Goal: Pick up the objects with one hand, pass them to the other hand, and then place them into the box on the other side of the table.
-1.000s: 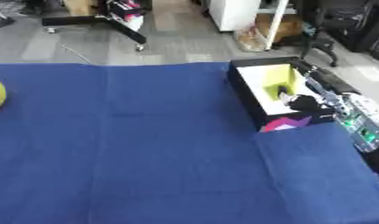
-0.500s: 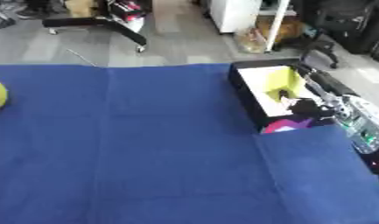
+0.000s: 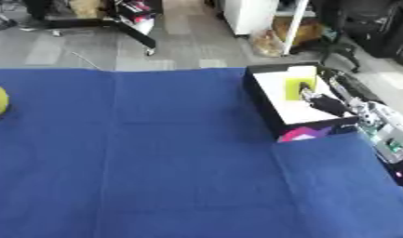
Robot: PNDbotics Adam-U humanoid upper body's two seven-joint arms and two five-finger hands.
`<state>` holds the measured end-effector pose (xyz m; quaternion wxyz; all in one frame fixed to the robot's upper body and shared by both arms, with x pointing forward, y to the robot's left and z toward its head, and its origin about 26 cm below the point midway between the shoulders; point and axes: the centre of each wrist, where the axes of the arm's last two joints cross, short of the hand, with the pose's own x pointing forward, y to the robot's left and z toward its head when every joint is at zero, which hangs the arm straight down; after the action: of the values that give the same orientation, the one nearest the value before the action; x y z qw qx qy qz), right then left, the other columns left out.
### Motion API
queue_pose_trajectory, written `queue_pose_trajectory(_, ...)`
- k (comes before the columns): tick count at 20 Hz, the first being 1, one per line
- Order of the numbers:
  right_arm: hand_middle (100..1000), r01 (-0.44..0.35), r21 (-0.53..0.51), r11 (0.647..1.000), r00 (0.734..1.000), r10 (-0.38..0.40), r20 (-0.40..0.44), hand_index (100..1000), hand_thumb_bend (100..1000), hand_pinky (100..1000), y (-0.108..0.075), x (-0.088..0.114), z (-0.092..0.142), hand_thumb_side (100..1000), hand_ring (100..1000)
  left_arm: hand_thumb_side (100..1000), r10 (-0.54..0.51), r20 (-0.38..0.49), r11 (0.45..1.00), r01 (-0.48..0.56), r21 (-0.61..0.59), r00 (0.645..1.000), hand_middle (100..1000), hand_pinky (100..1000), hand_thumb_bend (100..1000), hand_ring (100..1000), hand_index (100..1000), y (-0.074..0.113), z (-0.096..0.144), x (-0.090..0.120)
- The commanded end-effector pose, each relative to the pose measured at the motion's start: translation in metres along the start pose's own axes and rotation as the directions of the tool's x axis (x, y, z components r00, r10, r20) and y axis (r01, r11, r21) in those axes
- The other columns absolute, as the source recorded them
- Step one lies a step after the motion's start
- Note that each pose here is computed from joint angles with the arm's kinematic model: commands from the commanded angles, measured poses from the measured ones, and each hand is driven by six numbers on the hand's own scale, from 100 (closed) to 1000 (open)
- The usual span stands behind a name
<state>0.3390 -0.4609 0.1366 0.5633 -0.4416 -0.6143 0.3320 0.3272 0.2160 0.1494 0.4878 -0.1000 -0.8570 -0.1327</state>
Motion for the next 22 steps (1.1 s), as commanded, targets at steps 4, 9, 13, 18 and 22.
queue_pose_trajectory(4,881,-0.011,-0.026,1.0,1.0,0.01,-0.018,1000,100,931,-0.0193,-0.0017,-0.0023,1000,946,728,-0.007,0.03,1.0,0.007,0.001,1.0,749,754,525,749,834,0.0018,-0.0032,0.0077)
queue_pose_trajectory(9,875,0.003,-0.029,1.0,0.999,-0.005,-0.041,1000,100,928,-0.0191,-0.0033,-0.002,1000,942,728,-0.006,0.031,1.0,0.006,0.001,1.0,749,754,524,750,834,0.002,-0.0032,0.0079)
queue_pose_trajectory(13,870,0.014,-0.026,1.0,0.998,-0.015,-0.057,1000,100,926,-0.0186,-0.0045,-0.0017,1000,939,729,-0.006,0.032,1.0,0.006,0.0,0.999,749,754,524,750,835,0.002,-0.0034,0.0082)
queue_pose_trajectory(18,862,0.024,-0.03,0.999,0.997,-0.026,-0.07,1000,100,923,-0.019,-0.0048,-0.0018,1000,934,729,-0.007,0.032,1.0,0.007,0.0,0.999,748,754,523,750,835,0.0019,-0.0036,0.0085)
queue_pose_trajectory(22,850,0.032,-0.032,0.999,0.997,-0.034,-0.075,1000,100,921,-0.0189,-0.0049,-0.0016,1000,929,730,-0.006,0.032,1.0,0.006,-0.001,0.999,748,753,523,749,835,0.0018,-0.0037,0.0085)
